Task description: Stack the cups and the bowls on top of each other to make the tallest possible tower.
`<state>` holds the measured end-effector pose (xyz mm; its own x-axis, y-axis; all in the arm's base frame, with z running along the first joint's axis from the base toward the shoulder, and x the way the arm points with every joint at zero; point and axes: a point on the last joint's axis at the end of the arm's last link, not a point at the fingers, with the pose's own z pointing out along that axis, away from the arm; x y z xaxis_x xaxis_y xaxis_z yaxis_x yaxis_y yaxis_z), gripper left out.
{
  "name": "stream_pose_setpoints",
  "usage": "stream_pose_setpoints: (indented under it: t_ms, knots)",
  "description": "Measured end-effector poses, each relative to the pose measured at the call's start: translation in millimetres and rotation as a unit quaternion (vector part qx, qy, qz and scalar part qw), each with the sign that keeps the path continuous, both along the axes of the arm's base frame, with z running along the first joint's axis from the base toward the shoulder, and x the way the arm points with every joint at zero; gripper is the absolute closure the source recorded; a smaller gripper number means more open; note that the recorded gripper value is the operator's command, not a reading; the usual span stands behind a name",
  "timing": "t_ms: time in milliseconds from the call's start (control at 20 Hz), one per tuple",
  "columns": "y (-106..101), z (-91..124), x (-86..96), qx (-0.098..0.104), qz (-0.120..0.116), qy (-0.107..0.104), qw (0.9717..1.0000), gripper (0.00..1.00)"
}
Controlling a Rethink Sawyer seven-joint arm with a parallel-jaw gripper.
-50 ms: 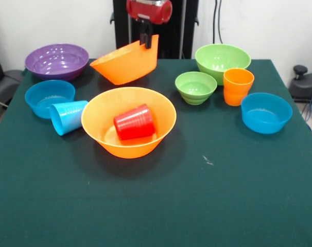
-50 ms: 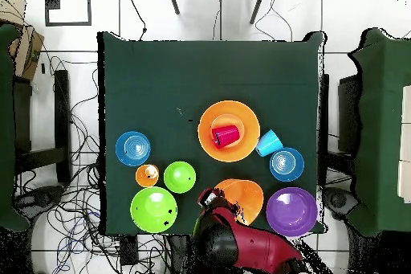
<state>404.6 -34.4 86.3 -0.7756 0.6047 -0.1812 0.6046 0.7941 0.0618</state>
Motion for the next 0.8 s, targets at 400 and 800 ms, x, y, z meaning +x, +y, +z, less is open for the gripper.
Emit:
stream_pose_setpoints:
  t_ms: [400,800]
  knots:
    - [-4.4,34.6,14.8,-0.005,0.004,-0.018,0.9998,1.00]
    - [7.6,34.9,17.0,-0.004,0.019,-0.020,0.9996,1.00]
